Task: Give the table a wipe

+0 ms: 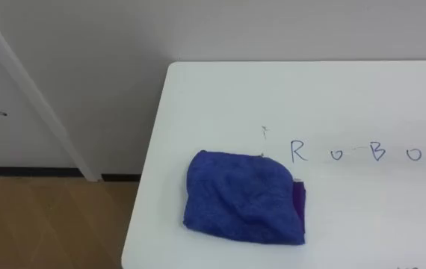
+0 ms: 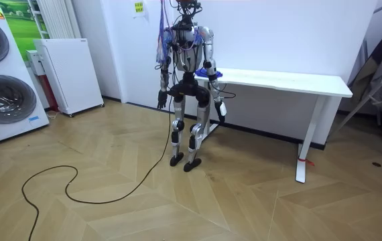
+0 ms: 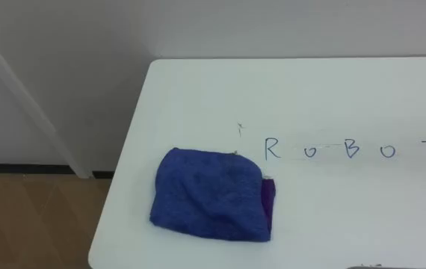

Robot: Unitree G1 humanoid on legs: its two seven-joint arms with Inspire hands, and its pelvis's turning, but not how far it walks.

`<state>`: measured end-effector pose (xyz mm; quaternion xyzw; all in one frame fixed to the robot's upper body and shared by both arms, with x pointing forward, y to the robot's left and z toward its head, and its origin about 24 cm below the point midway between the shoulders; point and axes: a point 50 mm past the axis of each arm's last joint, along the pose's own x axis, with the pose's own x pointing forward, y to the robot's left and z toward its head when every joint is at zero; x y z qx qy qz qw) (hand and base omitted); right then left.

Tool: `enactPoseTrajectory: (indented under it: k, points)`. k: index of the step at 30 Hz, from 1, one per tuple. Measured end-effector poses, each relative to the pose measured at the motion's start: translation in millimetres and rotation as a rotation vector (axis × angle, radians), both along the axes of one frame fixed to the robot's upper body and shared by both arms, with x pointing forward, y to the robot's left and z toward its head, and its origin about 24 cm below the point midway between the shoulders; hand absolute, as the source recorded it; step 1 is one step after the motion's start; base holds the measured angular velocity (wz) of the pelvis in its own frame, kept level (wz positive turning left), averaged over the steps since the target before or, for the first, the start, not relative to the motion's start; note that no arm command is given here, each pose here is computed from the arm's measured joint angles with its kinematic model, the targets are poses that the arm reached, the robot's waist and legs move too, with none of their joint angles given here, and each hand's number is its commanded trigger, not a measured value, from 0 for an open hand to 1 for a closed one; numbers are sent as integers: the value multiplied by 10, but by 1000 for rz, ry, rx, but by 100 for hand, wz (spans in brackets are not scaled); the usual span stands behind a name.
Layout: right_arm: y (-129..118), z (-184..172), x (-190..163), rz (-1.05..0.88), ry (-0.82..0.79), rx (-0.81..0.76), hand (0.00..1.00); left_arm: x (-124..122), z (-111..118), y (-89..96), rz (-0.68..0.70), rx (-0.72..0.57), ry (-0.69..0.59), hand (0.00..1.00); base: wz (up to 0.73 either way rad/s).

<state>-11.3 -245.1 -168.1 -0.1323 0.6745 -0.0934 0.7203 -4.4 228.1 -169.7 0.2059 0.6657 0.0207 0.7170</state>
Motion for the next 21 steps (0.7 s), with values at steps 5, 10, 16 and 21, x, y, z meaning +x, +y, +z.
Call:
enactPoseTrajectory:
  k: [5, 10, 16, 21]
  points:
    - [1, 0, -5, -1, 1, 1, 0, -4, 0, 0, 0, 0, 1, 0, 0]
    - [3, -1, -3, -1, 2, 7, 0, -1, 0, 0, 0, 1, -1, 0, 0]
    - [-1, -1, -8, -65, -10, 5, 0, -53, 0, -3, 64, -10, -2, 0, -1]
    - [-52, 11, -86, -319, -41, -33, 0, -102, 13, 20, 102, -5, -8, 0, -1]
